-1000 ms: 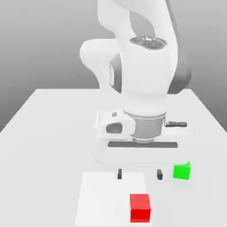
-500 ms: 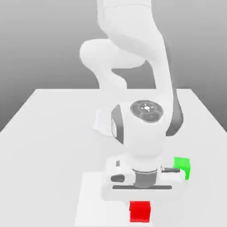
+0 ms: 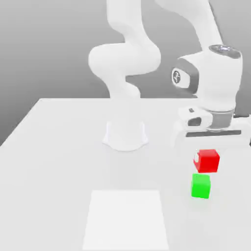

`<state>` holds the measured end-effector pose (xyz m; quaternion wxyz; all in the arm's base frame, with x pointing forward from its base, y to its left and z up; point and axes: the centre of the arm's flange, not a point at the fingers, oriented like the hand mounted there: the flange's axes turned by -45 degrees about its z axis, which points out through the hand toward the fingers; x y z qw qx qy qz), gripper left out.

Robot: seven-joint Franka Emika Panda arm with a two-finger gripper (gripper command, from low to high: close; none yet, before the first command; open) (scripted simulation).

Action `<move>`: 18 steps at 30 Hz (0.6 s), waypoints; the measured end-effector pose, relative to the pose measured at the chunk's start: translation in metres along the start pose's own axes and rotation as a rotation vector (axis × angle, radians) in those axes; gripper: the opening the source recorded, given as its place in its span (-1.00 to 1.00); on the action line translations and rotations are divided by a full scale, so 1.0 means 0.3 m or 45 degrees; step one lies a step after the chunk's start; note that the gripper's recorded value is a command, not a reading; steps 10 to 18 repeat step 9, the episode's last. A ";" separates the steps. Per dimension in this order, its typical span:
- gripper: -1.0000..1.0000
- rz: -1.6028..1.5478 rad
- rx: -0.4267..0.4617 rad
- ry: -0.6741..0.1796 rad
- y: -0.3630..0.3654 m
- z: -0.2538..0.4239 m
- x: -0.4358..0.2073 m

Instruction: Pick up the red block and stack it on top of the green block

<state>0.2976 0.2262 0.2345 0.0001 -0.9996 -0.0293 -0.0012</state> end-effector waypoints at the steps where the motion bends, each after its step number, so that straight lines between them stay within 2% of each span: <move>1: -1.00 0.002 -0.002 0.002 -0.002 0.025 -0.003; 5: -1.00 0.004 -0.002 0.001 -0.002 0.145 -0.010; 6: 1.00 0.003 -0.001 0.000 -0.002 0.168 -0.014; 18: 1.00 0.003 -0.001 0.000 -0.002 0.168 -0.014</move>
